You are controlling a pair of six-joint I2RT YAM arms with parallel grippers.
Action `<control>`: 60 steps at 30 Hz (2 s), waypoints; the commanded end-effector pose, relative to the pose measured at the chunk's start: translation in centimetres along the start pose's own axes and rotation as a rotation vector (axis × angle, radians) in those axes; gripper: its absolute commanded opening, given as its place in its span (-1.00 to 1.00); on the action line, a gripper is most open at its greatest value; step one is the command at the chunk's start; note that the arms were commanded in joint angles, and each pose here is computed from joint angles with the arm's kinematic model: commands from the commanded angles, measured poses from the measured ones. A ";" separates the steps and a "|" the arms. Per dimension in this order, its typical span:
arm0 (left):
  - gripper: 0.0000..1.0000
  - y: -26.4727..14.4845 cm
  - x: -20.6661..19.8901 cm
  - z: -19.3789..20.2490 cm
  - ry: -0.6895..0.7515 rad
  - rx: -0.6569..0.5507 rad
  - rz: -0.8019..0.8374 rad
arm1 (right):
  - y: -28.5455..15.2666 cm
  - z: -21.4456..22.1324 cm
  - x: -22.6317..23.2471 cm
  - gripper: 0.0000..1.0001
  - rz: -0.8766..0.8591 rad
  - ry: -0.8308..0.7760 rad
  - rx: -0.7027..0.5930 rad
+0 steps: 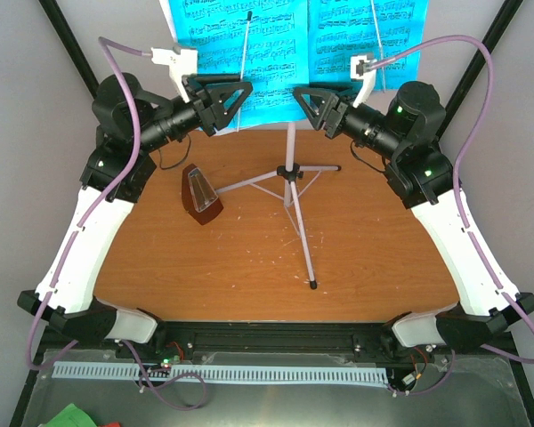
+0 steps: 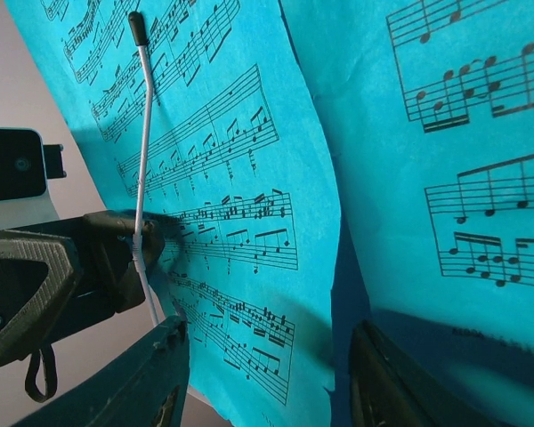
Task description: Pack up the instrument practice props
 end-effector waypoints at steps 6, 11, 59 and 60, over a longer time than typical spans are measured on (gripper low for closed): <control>-0.18 0.5 -0.9 -1.1 0.009 -0.027 0.048 | 0.4 -1.3 0.5 -0.08 -0.076 -0.003 -0.055; -0.25 0.8 -0.7 -1.2 0.009 -0.025 0.051 | 0.8 -1.3 0.4 -0.14 -0.093 0.000 -0.054; -0.99 0.5 -1.1 0.4 0.107 -0.032 0.202 | -5.2 -3.6 3.9 -0.95 -0.028 -0.385 -0.188; -0.99 0.5 -1.1 0.3 0.105 -0.034 0.202 | -5.7 -3.8 4.0 -0.94 0.002 -0.397 -0.201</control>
Point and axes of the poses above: each gripper's point midway between its finger pads, its own y axis out along the fingers, its own x axis along the line the jaws close on, z = x × y, the point moved 9 cm from there along -y, back along the fingers, and after that the axes turned 8 degrees about -y, right-handed, at the moved point
